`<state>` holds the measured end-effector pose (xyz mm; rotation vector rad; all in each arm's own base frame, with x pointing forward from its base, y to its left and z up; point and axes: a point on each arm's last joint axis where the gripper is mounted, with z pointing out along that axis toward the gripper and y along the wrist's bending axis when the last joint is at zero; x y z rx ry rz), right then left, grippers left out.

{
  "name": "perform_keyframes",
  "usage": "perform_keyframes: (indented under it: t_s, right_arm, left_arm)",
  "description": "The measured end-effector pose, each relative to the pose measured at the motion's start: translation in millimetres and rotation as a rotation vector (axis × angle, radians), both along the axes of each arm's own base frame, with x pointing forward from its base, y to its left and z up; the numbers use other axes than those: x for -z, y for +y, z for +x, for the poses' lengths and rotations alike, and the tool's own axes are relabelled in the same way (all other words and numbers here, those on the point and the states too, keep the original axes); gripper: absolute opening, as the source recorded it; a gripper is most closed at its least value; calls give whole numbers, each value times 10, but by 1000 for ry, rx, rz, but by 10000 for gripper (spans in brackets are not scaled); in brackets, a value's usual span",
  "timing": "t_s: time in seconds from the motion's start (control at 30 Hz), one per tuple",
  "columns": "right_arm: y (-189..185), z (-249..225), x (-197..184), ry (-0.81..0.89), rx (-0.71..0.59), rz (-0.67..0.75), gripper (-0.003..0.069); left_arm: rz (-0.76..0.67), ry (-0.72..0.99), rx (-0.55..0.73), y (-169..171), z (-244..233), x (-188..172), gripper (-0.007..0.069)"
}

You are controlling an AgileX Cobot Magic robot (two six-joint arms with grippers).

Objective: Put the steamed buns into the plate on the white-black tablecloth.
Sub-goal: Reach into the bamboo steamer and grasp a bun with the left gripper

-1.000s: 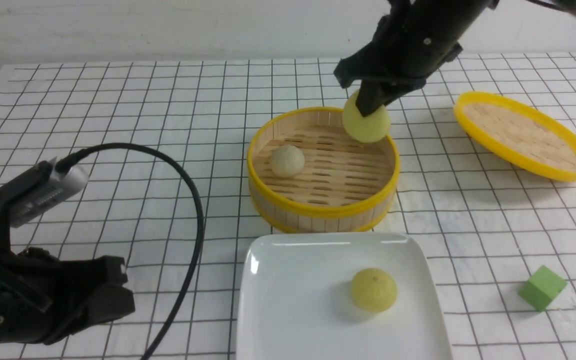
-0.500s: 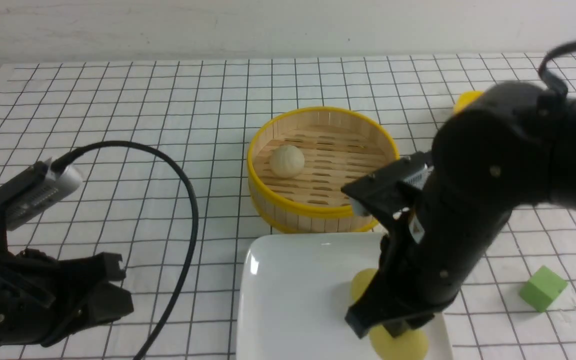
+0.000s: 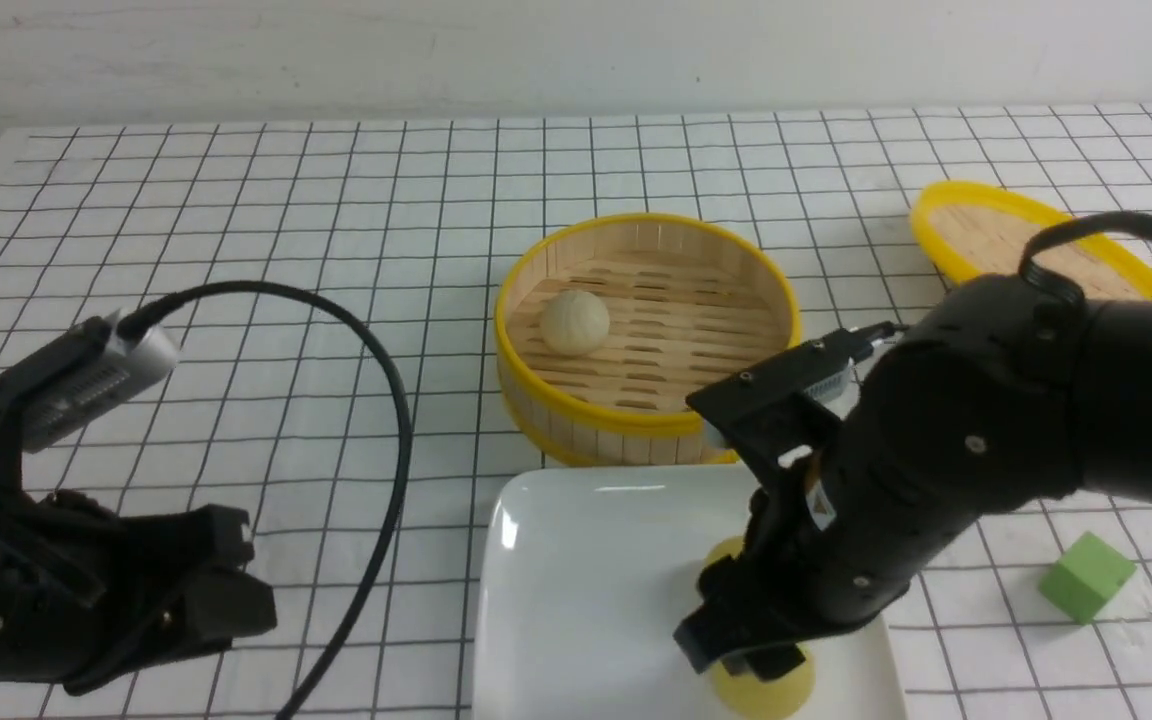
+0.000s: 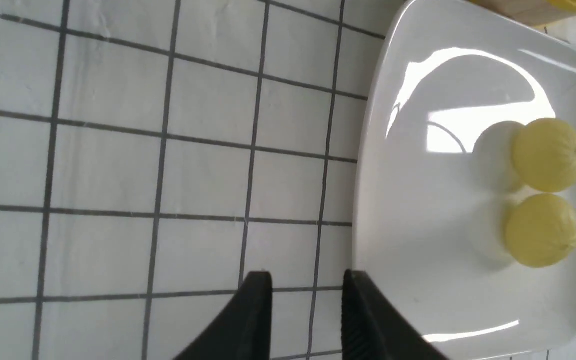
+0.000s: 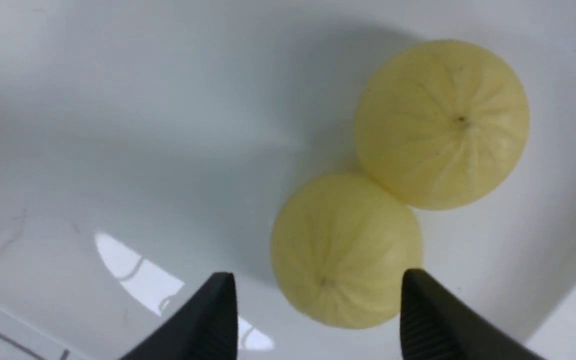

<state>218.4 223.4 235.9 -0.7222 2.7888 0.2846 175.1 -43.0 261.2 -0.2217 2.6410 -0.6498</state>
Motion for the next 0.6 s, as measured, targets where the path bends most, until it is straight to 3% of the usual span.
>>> perform_keyframes:
  t_s: [0.1,0.17,0.2,0.23,0.3,0.4,0.6]
  right_arm:
    - [-128,-58,-302,-62,-28,-34,265]
    - [-353,-171,-616,-144,-45,-92,69]
    - [-371,-188,-639,-143,-44,-92,69]
    - [-550,-302,-833,-182,-29,-125,3]
    - [-763,-468,-1051,-224,-7,-129,-14]
    - [-986,-692,-1245,-278,10,-71,-15]
    - [-1401,-1164,-1178,-373,14,83,-15]
  left_arm:
    - [23,13,27,0,123,-63,223]
    - [47,7,46,5,280,-130,170]
    - [50,6,48,5,295,-133,165]
    - [73,12,70,9,420,-130,113]
    - [91,27,99,5,614,-110,40]
    - [98,54,133,-22,872,-77,2]
    - [125,9,298,-503,1392,-158,2]
